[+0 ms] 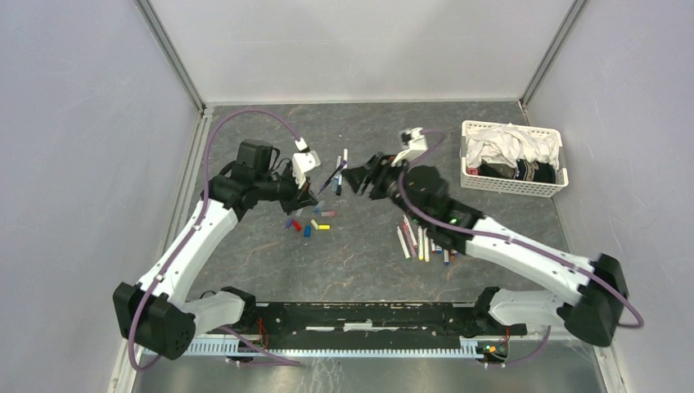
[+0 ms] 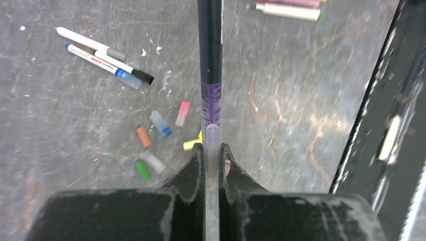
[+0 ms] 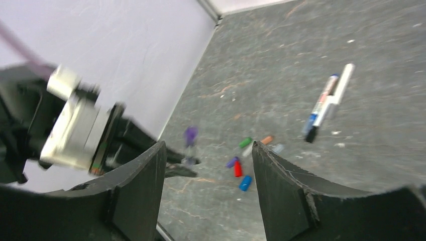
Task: Open the pen caps
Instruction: Pick up the pen from the center of the board, then open the pen cap from the pen.
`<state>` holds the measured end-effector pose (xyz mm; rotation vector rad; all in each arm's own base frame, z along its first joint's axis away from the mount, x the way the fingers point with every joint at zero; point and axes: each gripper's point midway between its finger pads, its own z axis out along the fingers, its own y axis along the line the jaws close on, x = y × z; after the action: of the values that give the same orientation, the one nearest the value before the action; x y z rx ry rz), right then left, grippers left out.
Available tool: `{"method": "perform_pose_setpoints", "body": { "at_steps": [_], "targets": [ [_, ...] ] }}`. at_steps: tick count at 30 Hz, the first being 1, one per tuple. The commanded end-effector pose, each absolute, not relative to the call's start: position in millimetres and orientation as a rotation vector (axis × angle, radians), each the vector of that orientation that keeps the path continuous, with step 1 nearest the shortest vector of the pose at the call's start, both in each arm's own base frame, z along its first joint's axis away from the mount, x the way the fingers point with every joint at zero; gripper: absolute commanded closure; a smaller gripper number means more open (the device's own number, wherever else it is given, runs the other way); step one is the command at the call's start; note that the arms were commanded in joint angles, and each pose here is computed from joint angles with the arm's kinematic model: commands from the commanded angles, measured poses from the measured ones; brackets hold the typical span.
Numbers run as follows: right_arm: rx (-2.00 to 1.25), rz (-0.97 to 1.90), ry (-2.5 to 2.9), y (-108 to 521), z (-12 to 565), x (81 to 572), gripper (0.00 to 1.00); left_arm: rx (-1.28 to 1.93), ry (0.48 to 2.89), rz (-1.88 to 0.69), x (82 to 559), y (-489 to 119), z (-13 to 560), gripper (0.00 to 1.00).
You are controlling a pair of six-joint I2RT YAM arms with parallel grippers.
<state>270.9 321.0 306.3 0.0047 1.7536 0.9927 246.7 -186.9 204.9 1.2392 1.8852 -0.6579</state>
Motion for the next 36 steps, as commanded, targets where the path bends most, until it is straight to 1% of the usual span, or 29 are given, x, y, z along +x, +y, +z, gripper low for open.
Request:
{"method": "perform_pose_setpoints", "body": {
  "at_steps": [1, 3, 7, 11, 14, 18, 23, 26, 29, 30, 32, 33, 34, 36],
  "targets": [
    [-0.203, 1.038, 1.841, 295.1, 321.9, 258.3, 0.31, 1.607, 1.68, -0.381, 225.2, -159.3, 192.7, 0.98],
    [-0.299, 1.075, 1.905, 305.7, 315.6, 252.9, 0.31, 1.702, 1.641, -0.342, 215.5, -156.0, 187.3, 0.98],
    [-0.468, 1.257, 2.032, 339.2, 298.0, 231.6, 0.31, 1.856, 1.575, -0.265, 202.1, -153.9, 184.9, 0.98],
    [-0.578, 1.407, 2.104, 363.2, 277.5, 214.9, 0.33, 1.964, 1.497, -0.161, 199.0, -155.8, 187.6, 0.98],
    [-0.658, 1.461, 2.145, 377.5, 264.8, 200.9, 0.33, 1.996, 1.467, -0.128, 201.8, -160.9, 191.4, 0.98],
    [-0.75, 1.508, 2.199, 393.6, 246.3, 183.5, 0.37, 2.026, 1.455, -0.111, 207.1, -168.0, 192.3, 0.98],
    [-0.808, 1.542, 2.225, 404.9, 231.5, 174.9, 0.43, 2.063, 1.441, -0.085, 210.8, -171.8, 188.6, 0.98],
    [-0.83, 1.546, 2.245, 407.1, 222.2, 173.2, 0.5, 2.072, 1.43, -0.071, 213.2, -174.0, 189.9, 0.98],
    [-0.846, 1.553, 2.261, 406.2, 215.3, 170.7, 0.68, 2.074, 1.428, -0.062, 216.3, -175.8, 192.3, 0.98],
    [-0.849, 1.553, 2.263, 405.7, 213.5, 169.8, 0.72, 2.073, 1.428, -0.057, 217.4, -175.6, 192.6, 0.98],
    [-0.85, 1.55, 2.274, 404.9, 209.6, 169.3, 0.75, 2.078, 1.422, -0.05, 219.0, -176.2, 192.5, 0.98],
    [-0.852, 1.55, 2.283, 405.0, 206.3, 169.2, 0.78, 2.078, 1.418, -0.052, 219.7, -177.4, 192.8, 0.98],
    [-0.854, 1.548, 2.288, 405.4, 204.4, 169.1, 0.84, 2.078, 1.415, -0.055, 219.8, -178.5, 193.7, 0.98],
    [-0.86, 1.539, 2.291, 406.2, 201.4, 171.3, 1.0, 2.077, 1.41, -0.061, 220.4, -181.0, 195.7, 0.98]
  ]
}}
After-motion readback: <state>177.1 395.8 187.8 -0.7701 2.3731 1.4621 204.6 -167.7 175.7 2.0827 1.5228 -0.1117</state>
